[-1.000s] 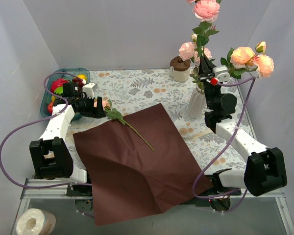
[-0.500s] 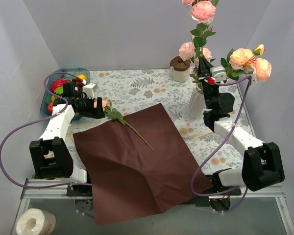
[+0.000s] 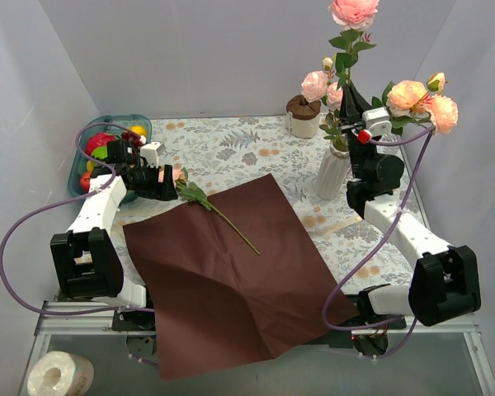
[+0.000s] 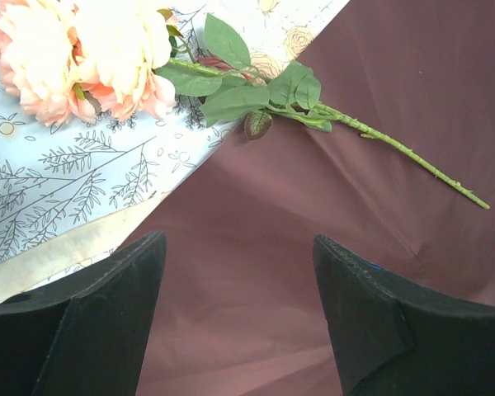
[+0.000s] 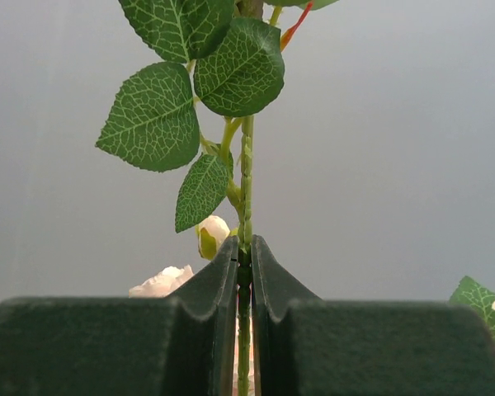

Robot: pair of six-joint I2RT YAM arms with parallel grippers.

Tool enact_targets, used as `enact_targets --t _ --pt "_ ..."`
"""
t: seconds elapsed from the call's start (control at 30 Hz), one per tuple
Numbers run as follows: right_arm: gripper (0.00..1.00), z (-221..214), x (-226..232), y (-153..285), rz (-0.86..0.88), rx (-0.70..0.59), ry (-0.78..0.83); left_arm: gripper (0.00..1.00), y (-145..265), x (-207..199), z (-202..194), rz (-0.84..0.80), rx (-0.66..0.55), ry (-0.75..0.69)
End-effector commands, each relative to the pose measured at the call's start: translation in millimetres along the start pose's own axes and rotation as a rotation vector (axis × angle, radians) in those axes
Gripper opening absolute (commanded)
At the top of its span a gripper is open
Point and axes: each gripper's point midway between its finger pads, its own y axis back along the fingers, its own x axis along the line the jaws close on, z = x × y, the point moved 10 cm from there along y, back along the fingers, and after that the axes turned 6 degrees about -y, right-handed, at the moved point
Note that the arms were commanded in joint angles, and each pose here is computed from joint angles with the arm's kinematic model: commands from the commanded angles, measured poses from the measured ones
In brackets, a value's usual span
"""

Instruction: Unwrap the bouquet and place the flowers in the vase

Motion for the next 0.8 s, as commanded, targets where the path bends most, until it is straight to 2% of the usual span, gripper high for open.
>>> enact_targets --t 0.0,0.5,0.77 --pt "0.01 19.6 -10.9 -15.8 -0.024 -0.116 0.040 0.71 -1.2 0.0 -1.3 -0.013 -0.012 0.003" --pt "0.01 -19.9 -13.7 6.2 -0.102 -0.024 -0.001 0.71 6.1 -2.1 0.3 -0.001 -0.024 -0.021" --pt "0.01 -24.0 -14.5 25.0 -0.145 0.034 -0.040 0.71 8.1 -3.2 4.0 -0.010 -0.043 -0.028"
